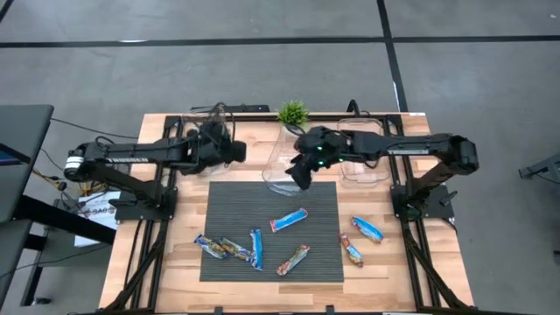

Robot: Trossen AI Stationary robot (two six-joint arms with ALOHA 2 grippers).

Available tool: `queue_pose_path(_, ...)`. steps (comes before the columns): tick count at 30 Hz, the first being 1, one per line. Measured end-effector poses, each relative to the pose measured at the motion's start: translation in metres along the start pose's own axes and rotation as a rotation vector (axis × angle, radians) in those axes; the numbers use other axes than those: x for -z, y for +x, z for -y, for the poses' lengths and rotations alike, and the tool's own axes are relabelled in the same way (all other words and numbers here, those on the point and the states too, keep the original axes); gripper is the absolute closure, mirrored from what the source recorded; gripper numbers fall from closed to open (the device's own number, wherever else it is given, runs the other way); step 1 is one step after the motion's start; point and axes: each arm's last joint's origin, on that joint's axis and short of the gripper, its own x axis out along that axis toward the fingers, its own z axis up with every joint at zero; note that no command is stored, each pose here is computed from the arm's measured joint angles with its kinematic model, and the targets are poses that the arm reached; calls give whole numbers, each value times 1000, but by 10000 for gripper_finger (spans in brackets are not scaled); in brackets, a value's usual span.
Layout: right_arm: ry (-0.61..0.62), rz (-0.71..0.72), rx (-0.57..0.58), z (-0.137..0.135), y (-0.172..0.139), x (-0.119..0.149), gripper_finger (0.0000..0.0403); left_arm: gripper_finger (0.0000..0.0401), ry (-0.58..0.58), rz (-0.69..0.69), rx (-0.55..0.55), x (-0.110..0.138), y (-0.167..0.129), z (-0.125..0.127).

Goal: Pick and place Granola Bars by type
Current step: Put the yellow granola bar into the left transparent bin, then put the red granola bar into the right transparent bin

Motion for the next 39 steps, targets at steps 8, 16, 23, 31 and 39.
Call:
queue_pose_path(8, -156, 147, 136, -10, -36, -6, 221, 372, 72, -43, -185, -11, 22, -27)
queue_pose_path(16, -187, 147, 137, -8, -38, -7, 235, 330, 156, -175, -212, -16, 34, -43)
queue_pose_path(23, -190, 122, 143, -7, -36, -5, 235, 252, 147, -175, -233, -19, 37, -47)
queue_pose_path(31, -192, 116, 138, -8, -36, -4, 236, 233, 150, -200, -272, -16, 36, -51)
queue_pose_path(39, -194, 88, 114, -9, -36, -2, 234, 232, 118, -248, -258, -13, 33, -52)
